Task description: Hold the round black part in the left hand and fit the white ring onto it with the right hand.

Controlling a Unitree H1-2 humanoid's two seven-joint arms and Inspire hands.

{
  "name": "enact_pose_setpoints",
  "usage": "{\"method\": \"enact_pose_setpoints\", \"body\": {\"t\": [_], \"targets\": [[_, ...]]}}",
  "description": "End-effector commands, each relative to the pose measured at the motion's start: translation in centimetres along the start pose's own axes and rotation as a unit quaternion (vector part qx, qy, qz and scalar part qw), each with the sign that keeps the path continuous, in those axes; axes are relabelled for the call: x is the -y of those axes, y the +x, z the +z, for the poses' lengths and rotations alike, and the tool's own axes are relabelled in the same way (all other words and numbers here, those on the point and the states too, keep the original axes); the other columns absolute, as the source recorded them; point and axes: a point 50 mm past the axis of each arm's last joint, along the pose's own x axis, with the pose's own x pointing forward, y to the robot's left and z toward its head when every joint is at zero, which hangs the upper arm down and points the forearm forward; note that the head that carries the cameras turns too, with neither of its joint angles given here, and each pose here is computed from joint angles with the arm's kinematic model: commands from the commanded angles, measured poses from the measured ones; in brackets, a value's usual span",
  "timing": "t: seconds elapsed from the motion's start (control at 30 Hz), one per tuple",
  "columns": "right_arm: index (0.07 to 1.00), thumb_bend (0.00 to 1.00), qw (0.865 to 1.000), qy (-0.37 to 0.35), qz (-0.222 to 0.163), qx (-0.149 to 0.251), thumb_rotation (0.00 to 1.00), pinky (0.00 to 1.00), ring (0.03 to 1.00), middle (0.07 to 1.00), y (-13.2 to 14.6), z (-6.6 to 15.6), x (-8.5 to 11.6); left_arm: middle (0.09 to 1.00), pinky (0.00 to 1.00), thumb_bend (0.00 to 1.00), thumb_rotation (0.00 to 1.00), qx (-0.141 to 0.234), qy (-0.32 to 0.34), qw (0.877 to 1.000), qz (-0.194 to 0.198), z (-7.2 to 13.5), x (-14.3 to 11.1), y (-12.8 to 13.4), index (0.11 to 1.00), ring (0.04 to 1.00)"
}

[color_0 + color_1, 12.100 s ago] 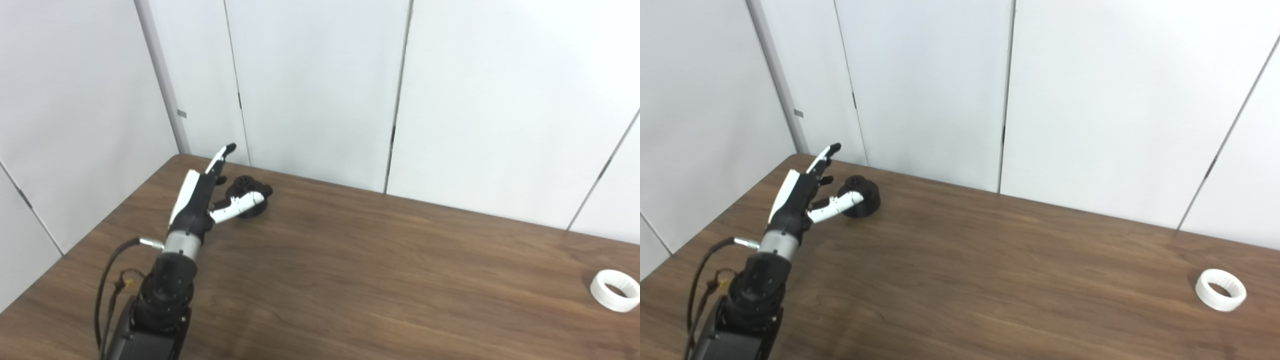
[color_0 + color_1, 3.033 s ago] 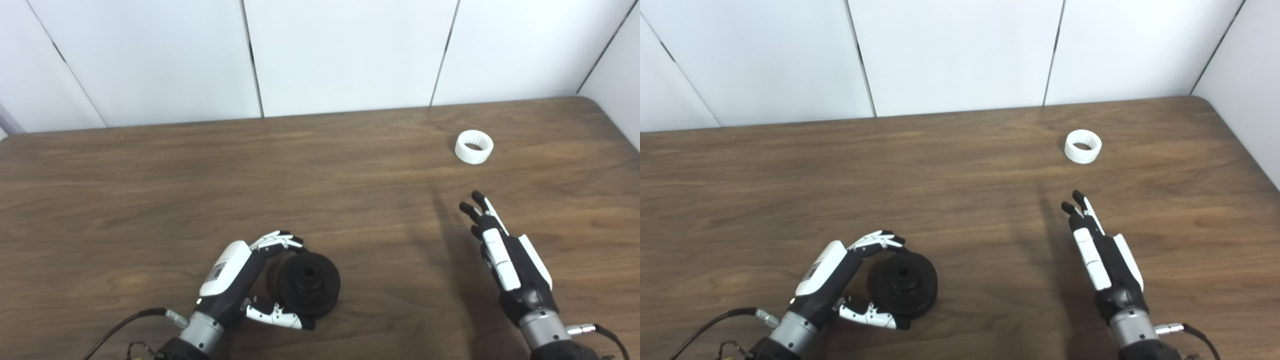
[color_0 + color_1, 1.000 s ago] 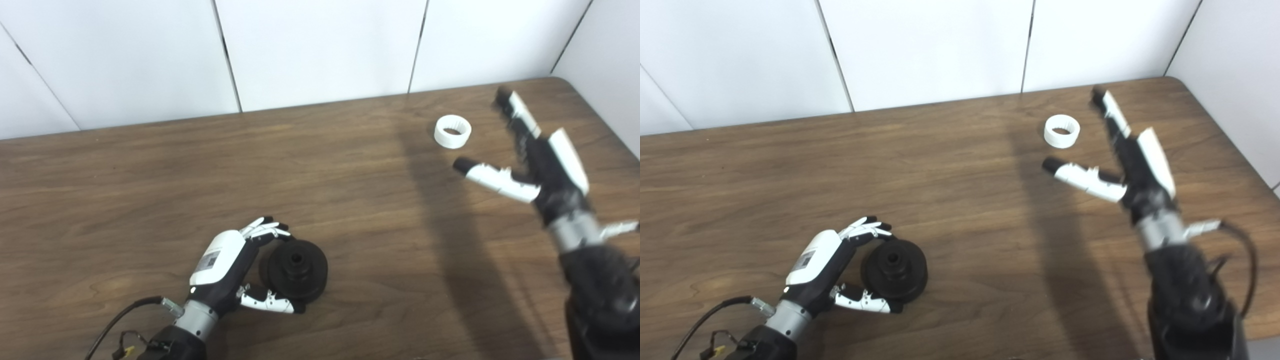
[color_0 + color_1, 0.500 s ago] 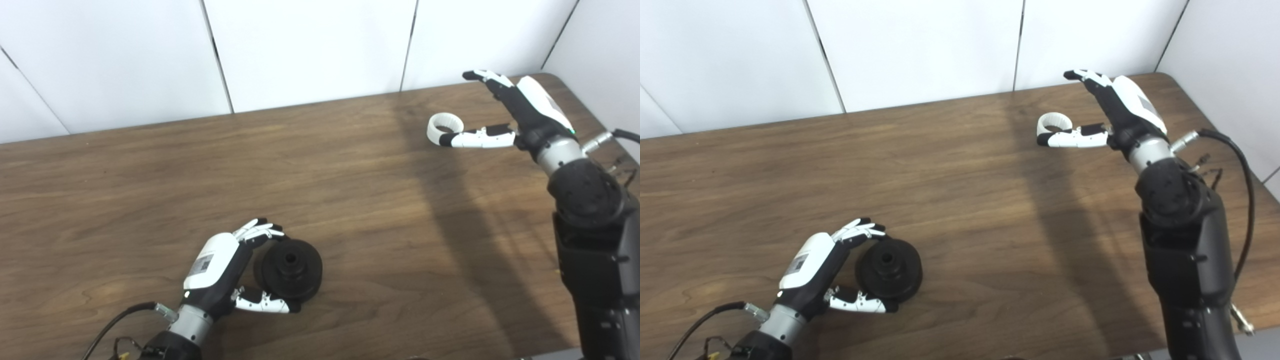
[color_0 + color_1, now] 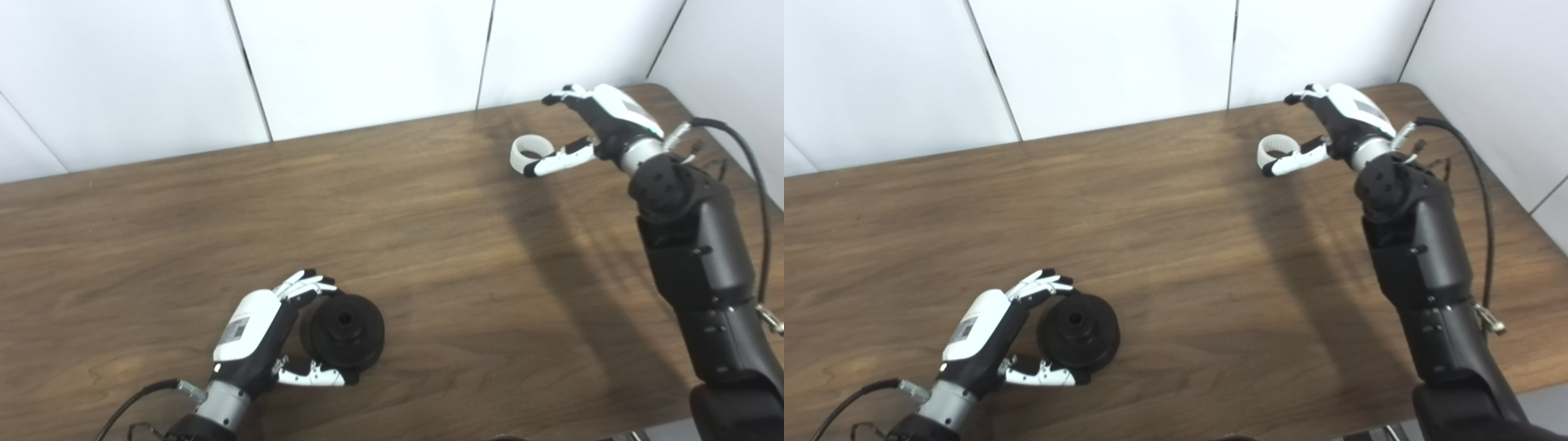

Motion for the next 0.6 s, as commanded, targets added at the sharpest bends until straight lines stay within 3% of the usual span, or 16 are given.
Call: {"method": "enact_pose_setpoints", "body": {"t": [0.0, 0.57], "targets": [[0.871, 0.91, 0.999, -0.014, -0.048, 0.011, 0.31, 0.92, 1.0, 0.973, 0.8, 0.8, 3.0, 0.846, 0.85, 0.52, 0.06, -0.059, -0.003, 0.997, -0.054, -2.4, 1.5, -1.5, 0.487, 0.927], [0.888, 0.9, 0.998, -0.068, 0.006, -0.017, 0.3, 0.98, 1.0, 0.989, 4.2, 0.8, 3.4, 0.838, 0.85, 0.52, 0.06, -0.06, 0.006, 0.997, -0.052, -2.2, 1.4, -1.9, 0.487, 0.924]]}}
